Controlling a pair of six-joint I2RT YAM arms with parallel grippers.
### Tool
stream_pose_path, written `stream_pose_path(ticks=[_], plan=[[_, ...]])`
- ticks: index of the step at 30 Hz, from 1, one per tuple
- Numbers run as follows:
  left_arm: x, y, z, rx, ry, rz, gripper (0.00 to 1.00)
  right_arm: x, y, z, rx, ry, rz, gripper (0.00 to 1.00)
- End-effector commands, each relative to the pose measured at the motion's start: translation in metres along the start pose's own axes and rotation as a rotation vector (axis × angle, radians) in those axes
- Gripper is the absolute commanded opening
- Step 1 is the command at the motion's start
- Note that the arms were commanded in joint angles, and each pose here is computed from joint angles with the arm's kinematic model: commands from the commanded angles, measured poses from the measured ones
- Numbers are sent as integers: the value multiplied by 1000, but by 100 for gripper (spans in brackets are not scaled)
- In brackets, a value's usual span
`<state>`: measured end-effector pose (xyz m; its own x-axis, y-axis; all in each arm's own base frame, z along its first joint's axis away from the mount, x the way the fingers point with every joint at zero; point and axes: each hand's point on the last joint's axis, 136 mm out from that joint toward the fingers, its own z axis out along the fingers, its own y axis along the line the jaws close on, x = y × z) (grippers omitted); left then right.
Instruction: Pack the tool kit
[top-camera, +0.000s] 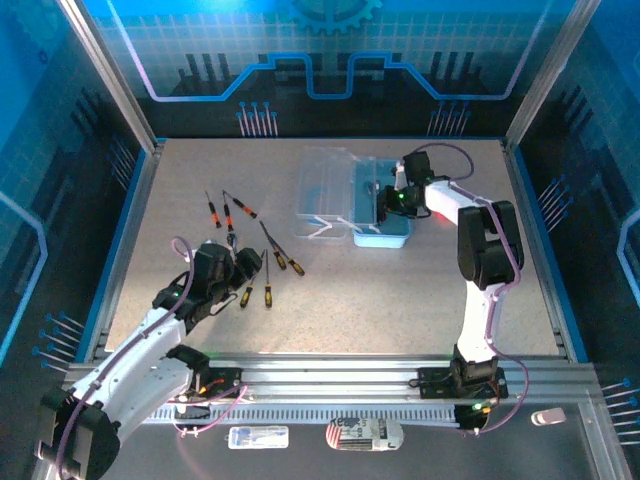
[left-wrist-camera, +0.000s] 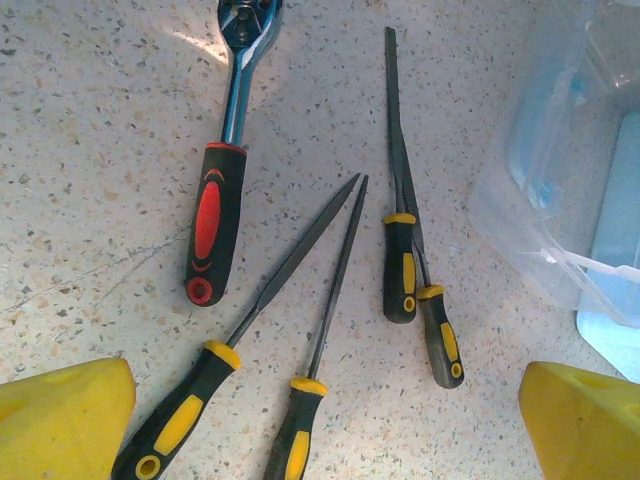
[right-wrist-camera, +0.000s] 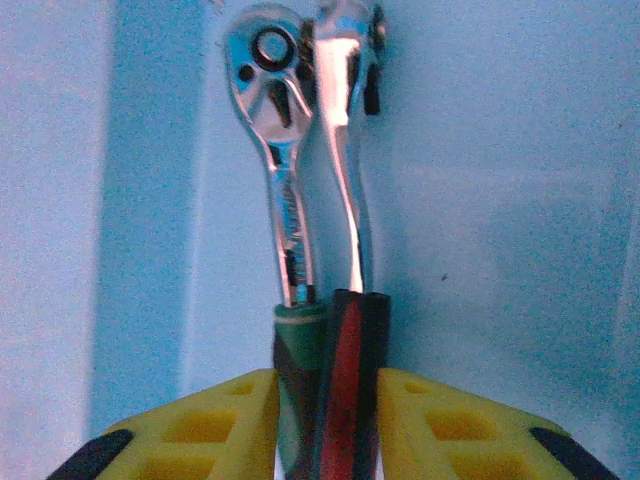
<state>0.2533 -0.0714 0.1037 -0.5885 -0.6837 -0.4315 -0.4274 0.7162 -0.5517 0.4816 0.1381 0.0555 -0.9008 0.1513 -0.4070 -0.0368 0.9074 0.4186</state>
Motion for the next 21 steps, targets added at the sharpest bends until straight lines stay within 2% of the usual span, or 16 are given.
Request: stream_pose_path(ticks=[1, 9, 14, 21], plan=[[-8, -12, -7, 27, -5, 18, 99, -15, 23, -34, -39, -66, -23, 34], [-16, -19, -11, 23, -15, 44, 99, -18, 22, -68, 8, -123, -29, 35], [-24, -18, -12, -22, -18, 71, 99, -13, 31, -94, -22, -189, -35, 35], [-32, -16, -7, -75, 3, 101, 99, 23, 64, -116, -104, -259, -95, 35]])
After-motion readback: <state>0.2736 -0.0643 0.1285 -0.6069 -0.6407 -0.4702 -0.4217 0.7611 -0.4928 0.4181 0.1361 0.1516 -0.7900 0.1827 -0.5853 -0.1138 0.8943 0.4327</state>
